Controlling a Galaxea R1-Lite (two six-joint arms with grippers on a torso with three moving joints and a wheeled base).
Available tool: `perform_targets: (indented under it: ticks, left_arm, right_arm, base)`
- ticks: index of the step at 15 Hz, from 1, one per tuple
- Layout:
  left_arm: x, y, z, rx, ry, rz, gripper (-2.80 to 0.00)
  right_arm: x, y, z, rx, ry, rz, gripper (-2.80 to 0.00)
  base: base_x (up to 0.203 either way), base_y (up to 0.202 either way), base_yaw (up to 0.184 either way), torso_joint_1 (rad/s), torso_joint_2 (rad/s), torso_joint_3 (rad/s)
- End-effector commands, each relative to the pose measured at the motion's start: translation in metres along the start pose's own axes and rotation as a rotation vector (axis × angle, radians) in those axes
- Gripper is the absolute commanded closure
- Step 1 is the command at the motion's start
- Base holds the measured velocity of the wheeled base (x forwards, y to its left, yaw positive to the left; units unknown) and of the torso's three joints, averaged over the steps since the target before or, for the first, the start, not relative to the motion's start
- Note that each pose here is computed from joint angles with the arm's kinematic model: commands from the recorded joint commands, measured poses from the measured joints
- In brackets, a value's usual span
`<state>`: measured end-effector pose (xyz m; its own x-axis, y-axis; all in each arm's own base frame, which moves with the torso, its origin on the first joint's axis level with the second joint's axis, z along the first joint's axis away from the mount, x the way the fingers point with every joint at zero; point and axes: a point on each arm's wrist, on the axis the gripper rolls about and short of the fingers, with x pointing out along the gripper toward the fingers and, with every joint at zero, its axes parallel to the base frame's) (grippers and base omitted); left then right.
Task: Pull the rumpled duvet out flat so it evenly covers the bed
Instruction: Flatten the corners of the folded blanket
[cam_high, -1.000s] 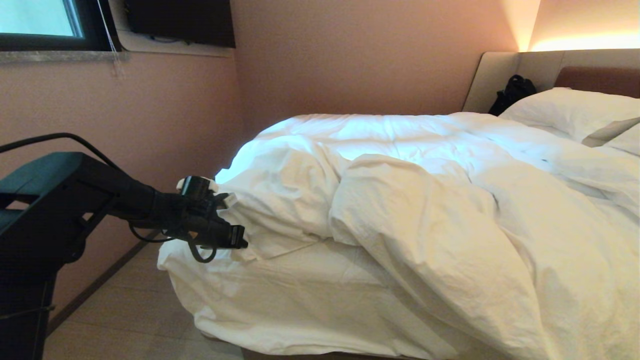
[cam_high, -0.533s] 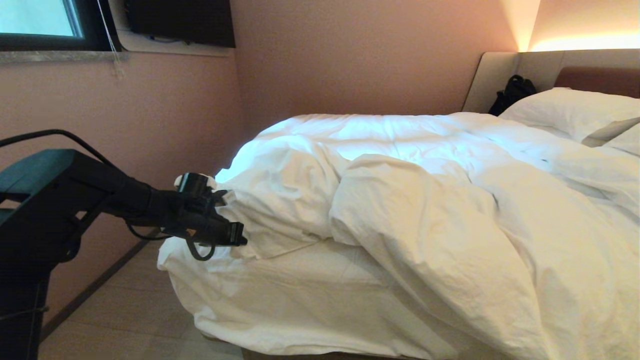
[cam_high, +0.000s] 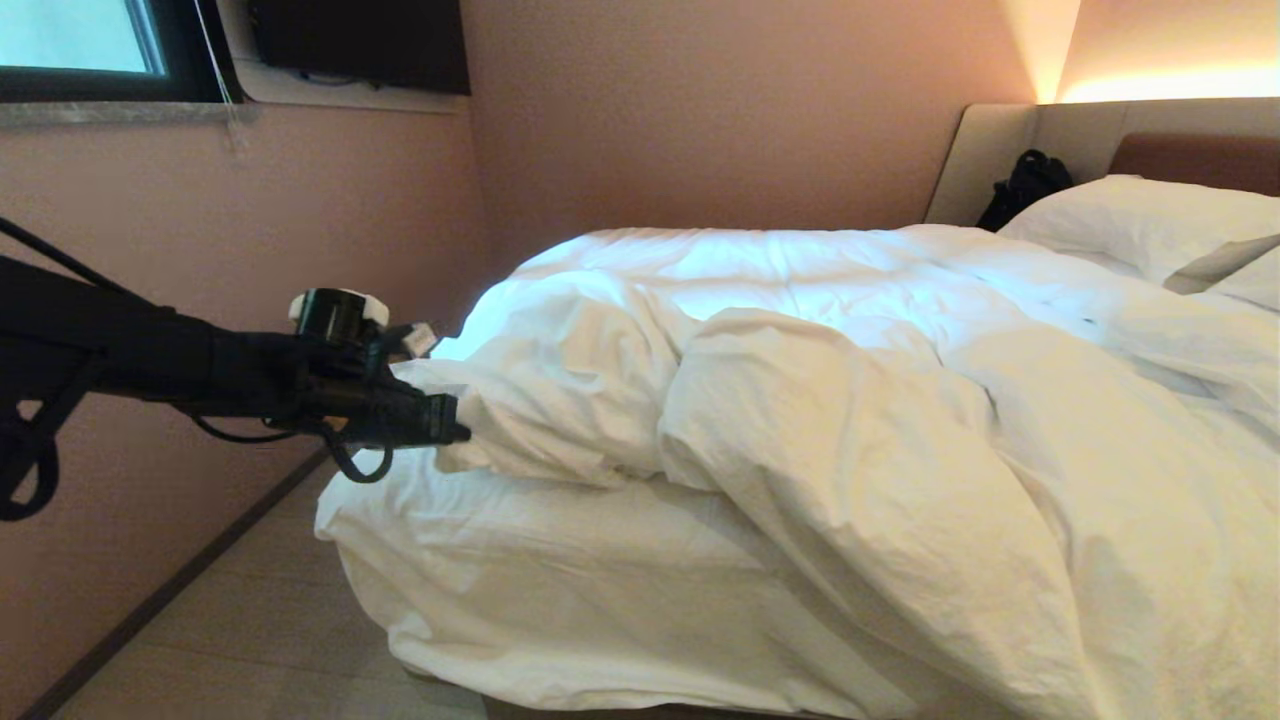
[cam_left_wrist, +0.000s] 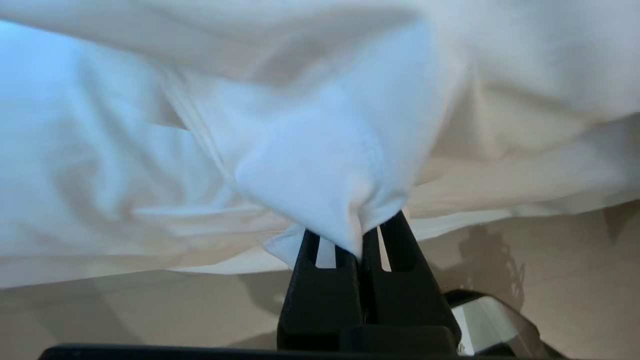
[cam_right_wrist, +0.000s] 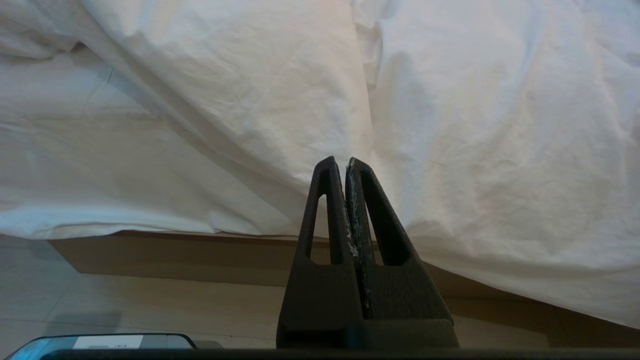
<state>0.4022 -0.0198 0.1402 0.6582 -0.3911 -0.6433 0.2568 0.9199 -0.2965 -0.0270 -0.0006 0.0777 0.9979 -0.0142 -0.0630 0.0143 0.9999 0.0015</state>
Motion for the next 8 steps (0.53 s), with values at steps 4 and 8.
perform_targets:
  ticks: [4, 8]
  left_arm:
    - [-0.054, -0.001, 0.019, 0.012, -0.122, 0.036, 0.0]
    - [-0.089, -0.003, 0.025, 0.022, -0.194, 0.059, 0.0]
  right_arm:
    - [0.0, 0.0, 0.0, 0.0, 0.0, 0.0, 0.0]
    - [0.0, 0.0, 0.0, 0.0, 0.0, 0.0, 0.0]
  base:
    - [0.0, 0.0, 0.0, 0.0, 0.0, 0.0]
    - [0.0, 0.0, 0.0, 0.0, 0.0, 0.0]
